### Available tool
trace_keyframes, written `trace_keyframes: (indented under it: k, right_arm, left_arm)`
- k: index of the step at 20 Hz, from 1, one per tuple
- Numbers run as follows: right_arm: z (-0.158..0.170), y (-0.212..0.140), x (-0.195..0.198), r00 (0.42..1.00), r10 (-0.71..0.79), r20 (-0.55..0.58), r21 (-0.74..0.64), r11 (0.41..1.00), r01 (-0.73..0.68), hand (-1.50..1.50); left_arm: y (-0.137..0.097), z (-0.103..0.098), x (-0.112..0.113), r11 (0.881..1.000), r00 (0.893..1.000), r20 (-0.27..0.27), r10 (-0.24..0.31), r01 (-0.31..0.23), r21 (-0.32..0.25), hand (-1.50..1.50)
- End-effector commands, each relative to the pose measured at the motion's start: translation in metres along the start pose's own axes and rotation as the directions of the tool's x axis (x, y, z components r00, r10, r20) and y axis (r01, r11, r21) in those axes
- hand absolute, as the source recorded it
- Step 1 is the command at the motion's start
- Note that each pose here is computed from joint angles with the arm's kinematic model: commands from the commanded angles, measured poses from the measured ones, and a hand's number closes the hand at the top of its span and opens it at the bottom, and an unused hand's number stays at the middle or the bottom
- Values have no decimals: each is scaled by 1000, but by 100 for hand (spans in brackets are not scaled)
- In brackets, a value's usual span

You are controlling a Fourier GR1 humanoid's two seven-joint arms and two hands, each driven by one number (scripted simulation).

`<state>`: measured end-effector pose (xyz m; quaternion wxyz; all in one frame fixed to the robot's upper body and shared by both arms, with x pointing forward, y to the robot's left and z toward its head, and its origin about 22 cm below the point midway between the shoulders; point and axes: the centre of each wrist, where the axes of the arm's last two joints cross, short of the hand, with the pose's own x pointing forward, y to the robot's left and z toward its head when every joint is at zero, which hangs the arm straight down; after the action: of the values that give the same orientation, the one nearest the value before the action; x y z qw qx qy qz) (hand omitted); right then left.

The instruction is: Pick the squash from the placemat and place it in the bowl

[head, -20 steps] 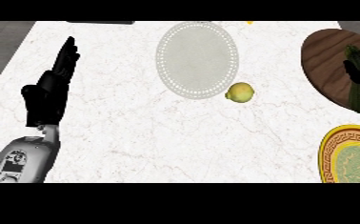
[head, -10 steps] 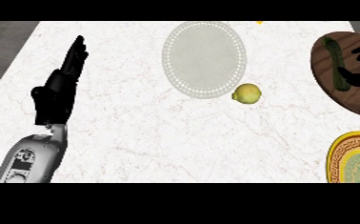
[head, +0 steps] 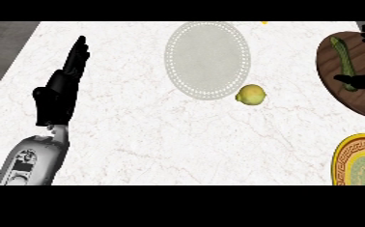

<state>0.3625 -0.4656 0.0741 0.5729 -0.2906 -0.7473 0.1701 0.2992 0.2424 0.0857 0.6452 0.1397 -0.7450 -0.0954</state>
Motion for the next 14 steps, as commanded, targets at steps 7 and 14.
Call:
trace_keyframes:
  k: [7,14]
  right_arm:
    - [23,-54,-13,981,-193,-18,-40,980,192,-150]
    - [59,-101,-26,941,-338,20,-7,941,338,-150]
  left_arm:
    - [12,-3,0,999,1000,-5,-22,22,34,0]
    - [-5,8,-10,1000,1000,-16,8,-8,21,0]
